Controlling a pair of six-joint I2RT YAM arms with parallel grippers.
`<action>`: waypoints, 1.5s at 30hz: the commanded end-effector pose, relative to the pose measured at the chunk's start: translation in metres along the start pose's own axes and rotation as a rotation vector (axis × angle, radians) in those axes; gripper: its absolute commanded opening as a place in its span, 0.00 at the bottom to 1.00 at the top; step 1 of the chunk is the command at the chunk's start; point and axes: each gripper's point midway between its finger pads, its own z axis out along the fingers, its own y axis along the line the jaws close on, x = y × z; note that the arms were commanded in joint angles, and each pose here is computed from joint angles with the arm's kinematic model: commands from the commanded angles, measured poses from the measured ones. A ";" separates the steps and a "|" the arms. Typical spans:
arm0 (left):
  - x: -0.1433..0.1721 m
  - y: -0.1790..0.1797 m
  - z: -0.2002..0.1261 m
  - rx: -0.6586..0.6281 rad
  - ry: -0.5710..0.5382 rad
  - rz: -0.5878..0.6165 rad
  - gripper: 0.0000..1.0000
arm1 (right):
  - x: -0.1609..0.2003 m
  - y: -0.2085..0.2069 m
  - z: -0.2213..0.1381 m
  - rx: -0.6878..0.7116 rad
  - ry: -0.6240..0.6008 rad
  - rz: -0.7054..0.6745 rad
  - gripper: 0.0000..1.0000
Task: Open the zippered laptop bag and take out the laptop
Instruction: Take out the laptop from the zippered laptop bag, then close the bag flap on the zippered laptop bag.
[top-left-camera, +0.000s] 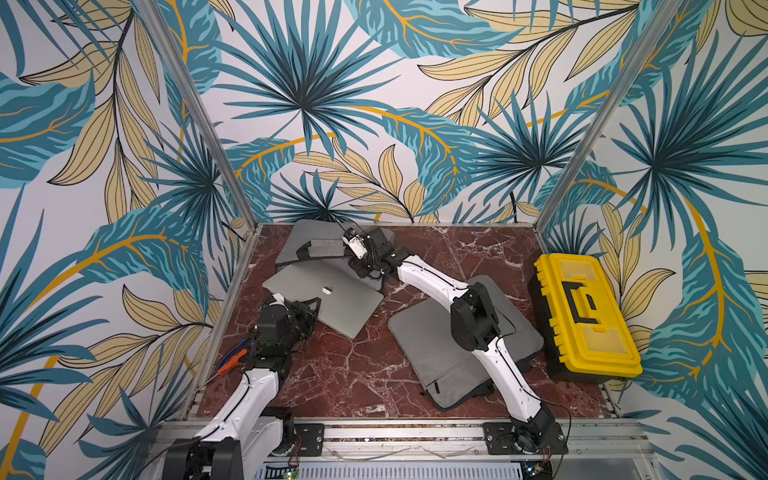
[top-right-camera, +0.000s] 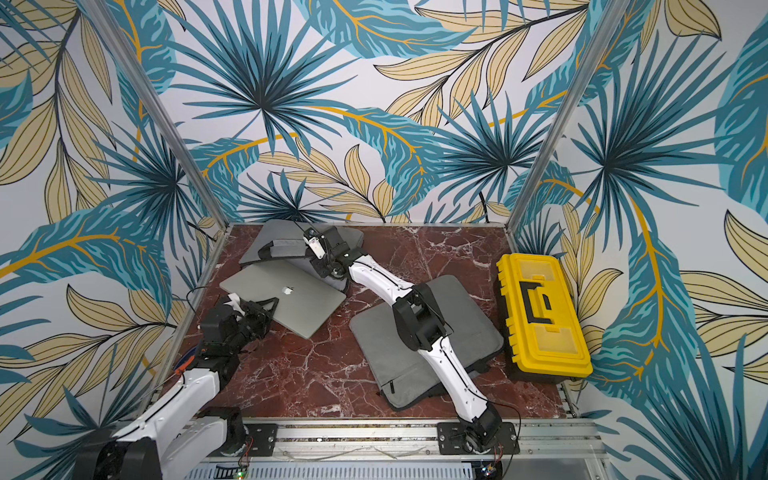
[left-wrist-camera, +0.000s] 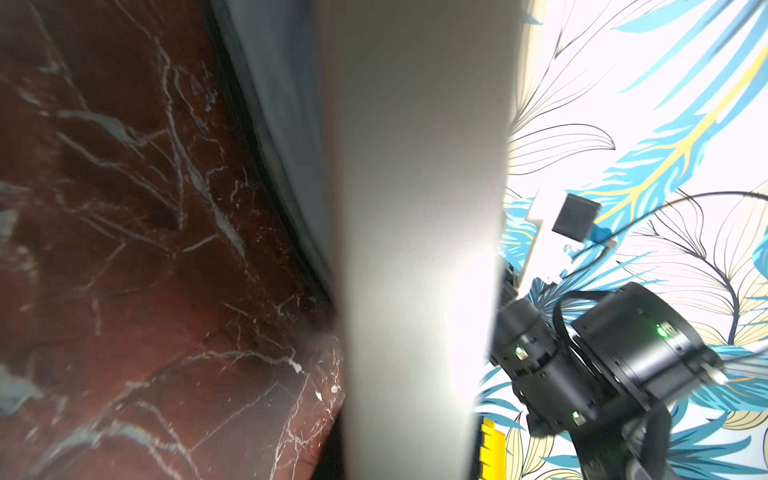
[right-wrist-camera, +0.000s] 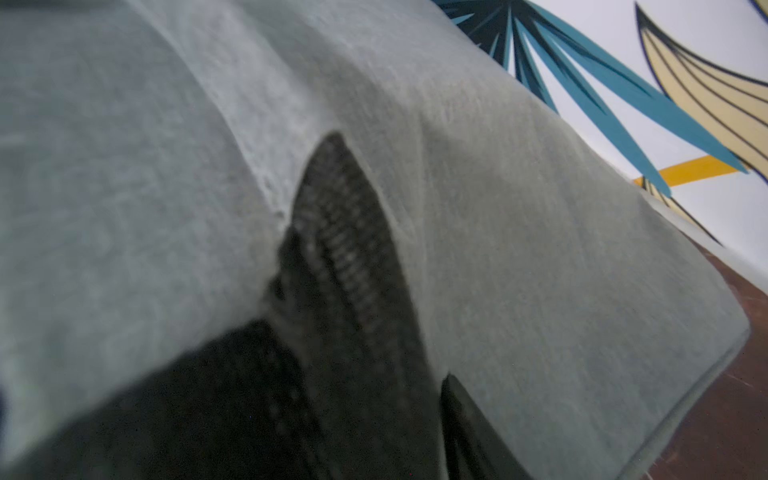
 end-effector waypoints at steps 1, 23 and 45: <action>-0.010 -0.027 -0.019 0.071 -0.065 0.077 0.00 | 0.009 0.012 0.005 -0.056 0.038 0.056 0.62; -0.011 -0.054 -0.075 0.098 -0.146 0.109 0.00 | 0.011 0.021 -0.092 -0.095 0.152 0.481 1.00; -0.014 -0.054 -0.076 0.092 -0.166 0.126 0.00 | 0.077 -0.108 -0.026 0.122 0.099 1.041 0.92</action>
